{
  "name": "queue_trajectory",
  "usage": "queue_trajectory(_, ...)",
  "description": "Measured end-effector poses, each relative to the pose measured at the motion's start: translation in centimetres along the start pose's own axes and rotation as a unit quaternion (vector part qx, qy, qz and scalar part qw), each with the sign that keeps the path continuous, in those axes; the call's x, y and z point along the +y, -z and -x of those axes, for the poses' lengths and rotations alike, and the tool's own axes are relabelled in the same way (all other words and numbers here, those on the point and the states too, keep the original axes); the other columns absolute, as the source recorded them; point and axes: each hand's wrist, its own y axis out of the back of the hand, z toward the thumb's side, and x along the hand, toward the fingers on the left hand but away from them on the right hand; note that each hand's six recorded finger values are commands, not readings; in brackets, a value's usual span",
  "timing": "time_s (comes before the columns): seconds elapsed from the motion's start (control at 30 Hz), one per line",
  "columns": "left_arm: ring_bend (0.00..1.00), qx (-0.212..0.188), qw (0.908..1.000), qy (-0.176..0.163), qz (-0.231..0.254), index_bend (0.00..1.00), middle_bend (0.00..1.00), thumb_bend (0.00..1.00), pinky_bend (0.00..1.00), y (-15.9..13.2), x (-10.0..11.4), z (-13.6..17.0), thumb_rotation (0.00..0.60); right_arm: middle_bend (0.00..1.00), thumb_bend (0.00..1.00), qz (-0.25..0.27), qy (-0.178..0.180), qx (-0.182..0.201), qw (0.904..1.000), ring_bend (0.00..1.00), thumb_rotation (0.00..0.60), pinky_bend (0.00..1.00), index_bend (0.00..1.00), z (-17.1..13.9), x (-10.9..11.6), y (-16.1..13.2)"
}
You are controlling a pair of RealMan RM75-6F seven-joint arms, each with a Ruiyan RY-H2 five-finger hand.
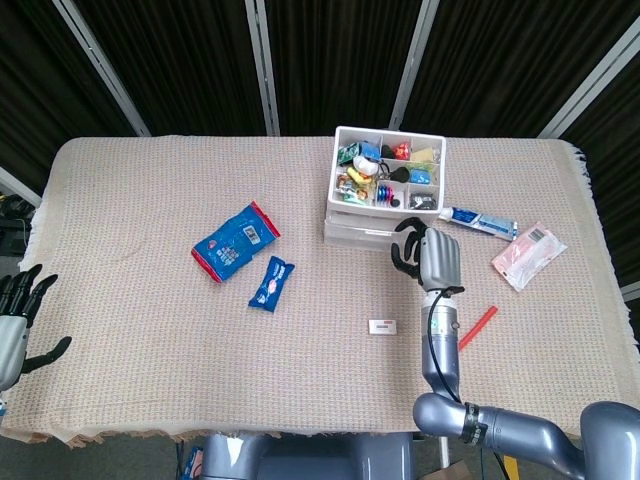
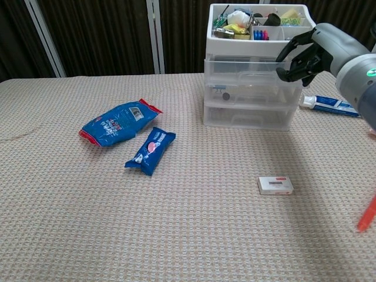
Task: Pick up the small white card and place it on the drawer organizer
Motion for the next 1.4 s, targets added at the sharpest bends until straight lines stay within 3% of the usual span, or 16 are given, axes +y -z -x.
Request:
queue_trajectory(0.5,0.0,0.0,1.0,0.002,0.0,0.11,0.0,0.26,0.0,0.0,0.0,0.0,0.6,0.72,0.35,-0.005,-0.007,0.008,0.9999,0.71,0.6,0.51,0.49,-1.0,0.2,-0.1)
queue_trajectory(1.0,0.0,0.0,1.0,0.003,-0.002,0.11,0.0,0.26,0.0,-0.1,-0.1,0.0,0.6,0.72,0.35,-0.035,-0.004,0.032,0.9989,0.71,0.6,0.51,0.49,-2.9,1.1,0.6)
queue_trajectory(1.17,0.0,0.0,1.0,0.003,-0.002,0.11,0.0,0.26,0.0,-0.1,-0.1,0.0,0.6,0.72,0.35,-0.068,0.004,0.052,0.9963,0.71,0.6,0.51,0.49,-3.7,1.4,0.7)
queue_trajectory(1.4,0.0,-0.001,1.0,0.003,-0.003,0.11,0.0,0.26,0.0,-0.1,-0.1,0.0,0.6,0.72,0.35,-0.079,-0.002,0.05,0.9956,0.71,0.6,0.51,0.49,-5.0,1.7,1.6)
